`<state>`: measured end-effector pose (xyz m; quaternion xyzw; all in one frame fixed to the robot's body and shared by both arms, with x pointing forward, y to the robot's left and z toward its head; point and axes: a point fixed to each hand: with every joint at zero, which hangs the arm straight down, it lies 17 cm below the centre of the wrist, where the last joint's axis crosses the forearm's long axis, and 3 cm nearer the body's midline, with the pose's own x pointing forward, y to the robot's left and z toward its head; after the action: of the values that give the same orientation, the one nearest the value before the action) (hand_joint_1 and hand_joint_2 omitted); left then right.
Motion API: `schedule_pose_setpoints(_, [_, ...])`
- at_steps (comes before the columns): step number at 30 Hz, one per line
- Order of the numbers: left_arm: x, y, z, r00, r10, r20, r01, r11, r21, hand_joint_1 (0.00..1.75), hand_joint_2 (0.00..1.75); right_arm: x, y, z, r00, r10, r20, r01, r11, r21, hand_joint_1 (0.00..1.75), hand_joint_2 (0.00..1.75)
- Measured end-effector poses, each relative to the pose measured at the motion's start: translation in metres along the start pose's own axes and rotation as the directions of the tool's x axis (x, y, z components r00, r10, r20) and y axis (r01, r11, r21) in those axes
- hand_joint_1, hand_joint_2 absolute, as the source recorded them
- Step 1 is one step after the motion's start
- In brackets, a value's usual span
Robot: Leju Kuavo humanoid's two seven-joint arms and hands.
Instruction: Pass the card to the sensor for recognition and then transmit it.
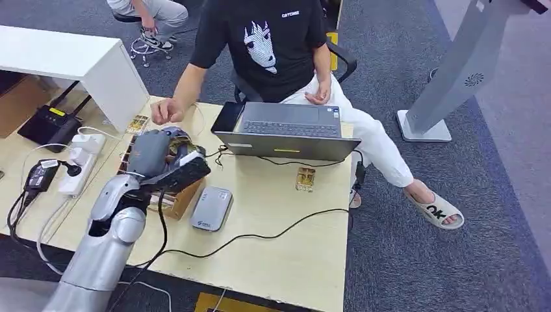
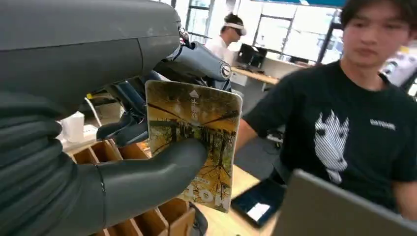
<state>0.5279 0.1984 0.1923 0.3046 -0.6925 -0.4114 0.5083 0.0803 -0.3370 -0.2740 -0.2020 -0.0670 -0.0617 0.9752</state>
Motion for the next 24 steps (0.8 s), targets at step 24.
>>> schedule_pose_setpoints(24, [-0.039,-0.049,0.017,0.983,-0.172,-0.069,0.157,0.971,-0.181,1.75,1.75,-0.005,0.004,0.002,1.0,-0.005,-0.022,0.005,1.0,0.002,0.0,1.75])
